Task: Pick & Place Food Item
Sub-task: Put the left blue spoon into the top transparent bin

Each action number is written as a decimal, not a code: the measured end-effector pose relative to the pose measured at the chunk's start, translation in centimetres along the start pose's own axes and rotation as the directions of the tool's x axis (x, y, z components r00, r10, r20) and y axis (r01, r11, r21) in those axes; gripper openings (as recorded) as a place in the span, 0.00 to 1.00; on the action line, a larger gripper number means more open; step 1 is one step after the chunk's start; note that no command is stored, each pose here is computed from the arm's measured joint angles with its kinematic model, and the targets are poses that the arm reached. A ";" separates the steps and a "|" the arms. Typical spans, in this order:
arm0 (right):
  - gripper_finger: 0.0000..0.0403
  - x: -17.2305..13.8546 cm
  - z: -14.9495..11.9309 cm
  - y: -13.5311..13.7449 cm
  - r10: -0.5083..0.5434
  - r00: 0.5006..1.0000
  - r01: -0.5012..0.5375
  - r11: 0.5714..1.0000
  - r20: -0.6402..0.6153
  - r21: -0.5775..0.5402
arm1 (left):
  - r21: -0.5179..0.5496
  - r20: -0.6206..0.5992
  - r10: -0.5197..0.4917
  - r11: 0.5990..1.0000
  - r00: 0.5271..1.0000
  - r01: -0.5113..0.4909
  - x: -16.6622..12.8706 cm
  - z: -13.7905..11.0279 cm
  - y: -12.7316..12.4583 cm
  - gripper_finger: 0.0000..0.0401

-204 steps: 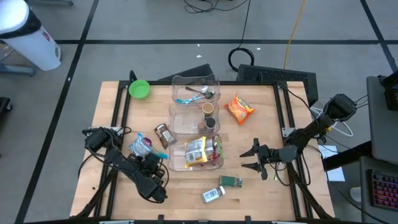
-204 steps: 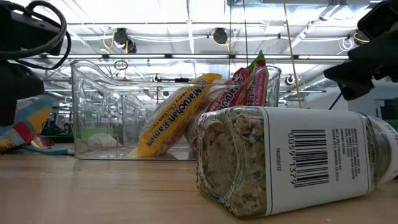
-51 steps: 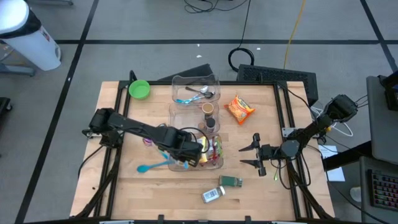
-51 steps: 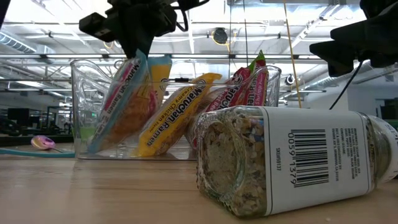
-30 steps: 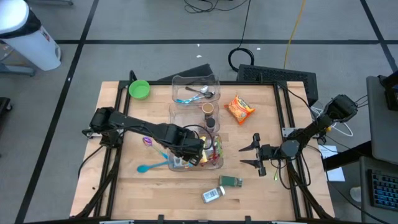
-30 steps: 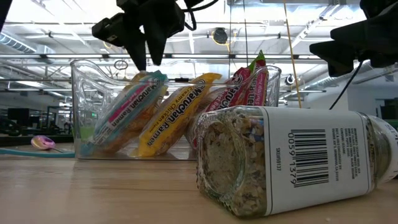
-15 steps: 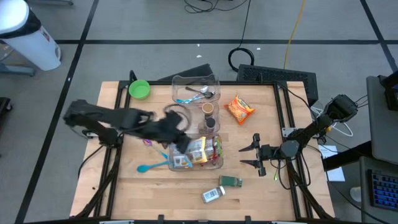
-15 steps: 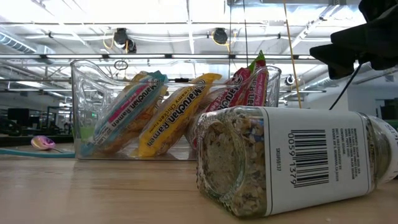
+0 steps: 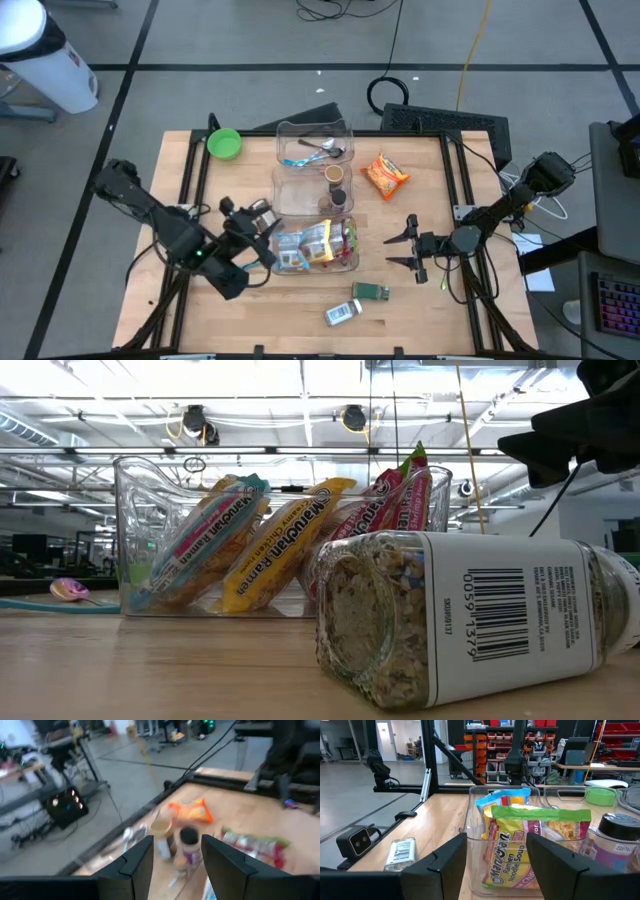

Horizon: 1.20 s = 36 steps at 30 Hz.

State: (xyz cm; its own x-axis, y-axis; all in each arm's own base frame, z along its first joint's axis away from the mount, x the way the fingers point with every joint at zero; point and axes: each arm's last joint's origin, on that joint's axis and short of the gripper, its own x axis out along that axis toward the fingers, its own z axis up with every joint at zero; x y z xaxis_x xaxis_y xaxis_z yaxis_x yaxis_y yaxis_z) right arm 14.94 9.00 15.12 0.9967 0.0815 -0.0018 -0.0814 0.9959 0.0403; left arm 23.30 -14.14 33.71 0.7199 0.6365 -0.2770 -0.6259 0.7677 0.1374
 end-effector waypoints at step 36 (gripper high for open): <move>0.49 1.7 1.5 -6.0 -0.342 0.931 0.342 0.939 0.132 0.017 | 0.099 0.383 -0.508 0.853 0.772 0.512 4.9 -10.8 14.4 0.42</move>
State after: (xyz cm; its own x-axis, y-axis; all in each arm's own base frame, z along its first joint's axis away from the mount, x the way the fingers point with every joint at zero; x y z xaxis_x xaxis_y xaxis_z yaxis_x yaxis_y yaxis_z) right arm 17.09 3.10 16.38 0.9559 -0.2696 0.1163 0.2649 0.9627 0.0544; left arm 14.58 -0.79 24.09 0.9883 0.1295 0.0806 -0.1352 0.9884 0.0695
